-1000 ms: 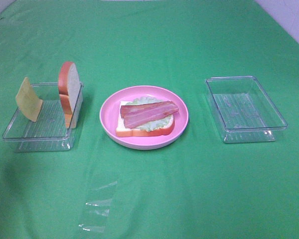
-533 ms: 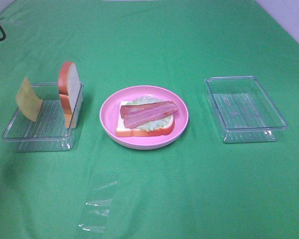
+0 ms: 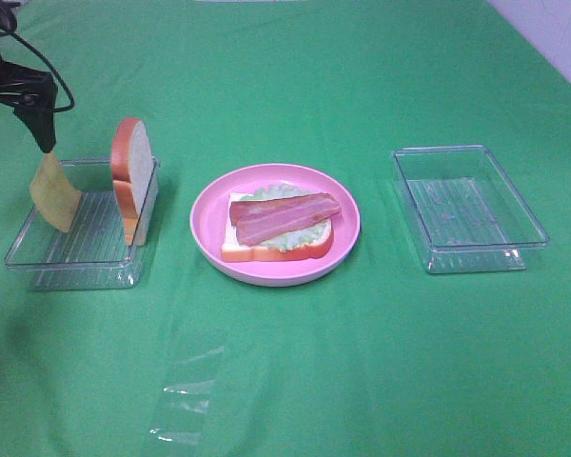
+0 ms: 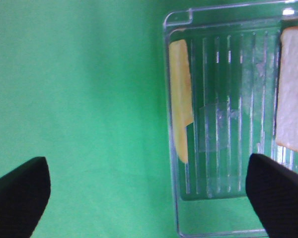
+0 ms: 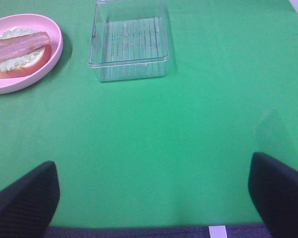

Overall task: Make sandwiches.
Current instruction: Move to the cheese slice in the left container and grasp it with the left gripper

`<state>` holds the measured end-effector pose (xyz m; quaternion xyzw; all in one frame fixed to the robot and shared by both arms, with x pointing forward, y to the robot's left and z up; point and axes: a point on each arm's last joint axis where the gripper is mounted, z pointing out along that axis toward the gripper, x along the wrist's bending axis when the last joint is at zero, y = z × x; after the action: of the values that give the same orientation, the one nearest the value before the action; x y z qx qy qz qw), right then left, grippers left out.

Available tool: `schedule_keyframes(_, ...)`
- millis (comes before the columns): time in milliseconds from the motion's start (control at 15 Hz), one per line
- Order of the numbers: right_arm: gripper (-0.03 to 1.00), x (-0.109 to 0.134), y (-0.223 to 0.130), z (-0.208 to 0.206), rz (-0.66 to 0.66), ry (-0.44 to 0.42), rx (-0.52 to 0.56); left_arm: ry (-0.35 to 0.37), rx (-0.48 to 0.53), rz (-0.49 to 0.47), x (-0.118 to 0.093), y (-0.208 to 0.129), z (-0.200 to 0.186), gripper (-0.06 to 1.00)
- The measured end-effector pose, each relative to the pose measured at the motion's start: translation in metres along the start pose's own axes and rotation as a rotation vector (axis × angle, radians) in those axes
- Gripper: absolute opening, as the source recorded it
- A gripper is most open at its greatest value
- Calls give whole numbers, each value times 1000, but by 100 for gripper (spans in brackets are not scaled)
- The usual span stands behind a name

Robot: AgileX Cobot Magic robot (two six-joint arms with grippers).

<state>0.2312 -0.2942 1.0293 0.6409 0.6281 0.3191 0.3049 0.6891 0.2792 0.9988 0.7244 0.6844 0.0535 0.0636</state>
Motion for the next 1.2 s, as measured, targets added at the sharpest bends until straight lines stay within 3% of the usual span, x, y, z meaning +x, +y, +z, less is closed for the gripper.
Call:
schedule_keyframes(200, 98, 0, 0, 0, 0, 0, 0, -8, 22, 16, -11, 4, 15, 99)
schedule_keyframes(667, 98, 0, 0, 0, 0, 0, 0, -8, 83, 8, -11, 4, 42, 98)
schedule_keyframes(1200, 98, 0, 0, 0, 0, 0, 0, -6, 108, 9, -11, 3, 54, 76)
